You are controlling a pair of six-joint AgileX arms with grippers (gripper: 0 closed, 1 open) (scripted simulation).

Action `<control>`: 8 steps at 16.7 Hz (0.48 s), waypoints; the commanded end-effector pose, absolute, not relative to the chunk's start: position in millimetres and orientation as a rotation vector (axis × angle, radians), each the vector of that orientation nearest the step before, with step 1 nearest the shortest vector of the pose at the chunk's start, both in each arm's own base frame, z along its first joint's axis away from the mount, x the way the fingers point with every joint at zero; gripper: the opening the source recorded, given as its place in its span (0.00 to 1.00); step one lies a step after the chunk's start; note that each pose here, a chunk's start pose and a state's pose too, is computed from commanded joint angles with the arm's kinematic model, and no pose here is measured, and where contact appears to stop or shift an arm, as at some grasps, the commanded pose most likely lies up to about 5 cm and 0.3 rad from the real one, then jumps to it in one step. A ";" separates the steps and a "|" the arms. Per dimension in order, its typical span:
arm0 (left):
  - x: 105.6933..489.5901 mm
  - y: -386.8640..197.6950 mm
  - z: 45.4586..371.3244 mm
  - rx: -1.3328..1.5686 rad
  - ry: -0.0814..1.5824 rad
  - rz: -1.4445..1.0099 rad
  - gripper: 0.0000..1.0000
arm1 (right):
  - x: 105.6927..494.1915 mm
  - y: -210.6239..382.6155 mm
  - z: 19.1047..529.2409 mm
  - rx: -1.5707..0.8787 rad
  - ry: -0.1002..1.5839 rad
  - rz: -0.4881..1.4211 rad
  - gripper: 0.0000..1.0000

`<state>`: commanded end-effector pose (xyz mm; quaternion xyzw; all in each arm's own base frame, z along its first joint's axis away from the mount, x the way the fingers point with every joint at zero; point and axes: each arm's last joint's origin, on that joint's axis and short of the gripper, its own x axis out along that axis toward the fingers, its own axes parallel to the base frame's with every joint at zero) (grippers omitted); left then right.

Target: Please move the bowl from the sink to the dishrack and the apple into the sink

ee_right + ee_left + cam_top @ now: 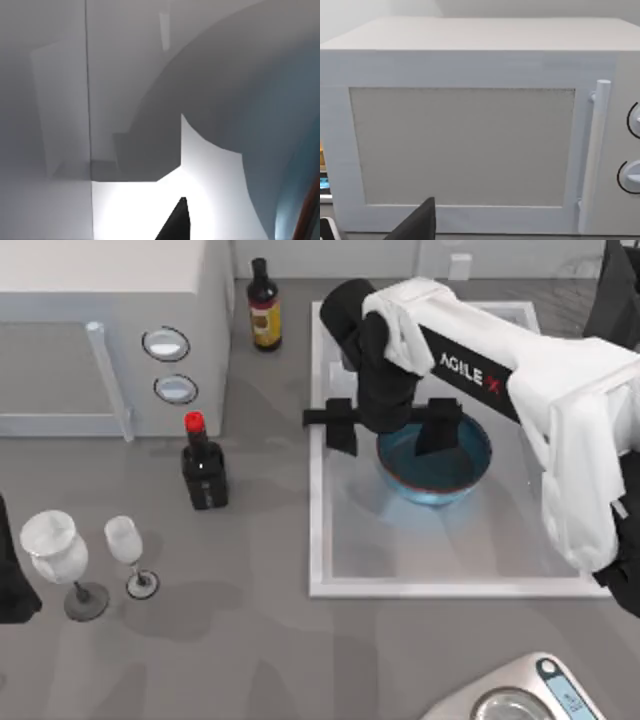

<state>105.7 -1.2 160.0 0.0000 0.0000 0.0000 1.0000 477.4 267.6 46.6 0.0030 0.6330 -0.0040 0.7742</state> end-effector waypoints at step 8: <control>105.7 -1.2 160.0 0.000 0.000 0.000 1.00 | 477.4 267.6 46.6 0.007 1.371 -0.009 0.40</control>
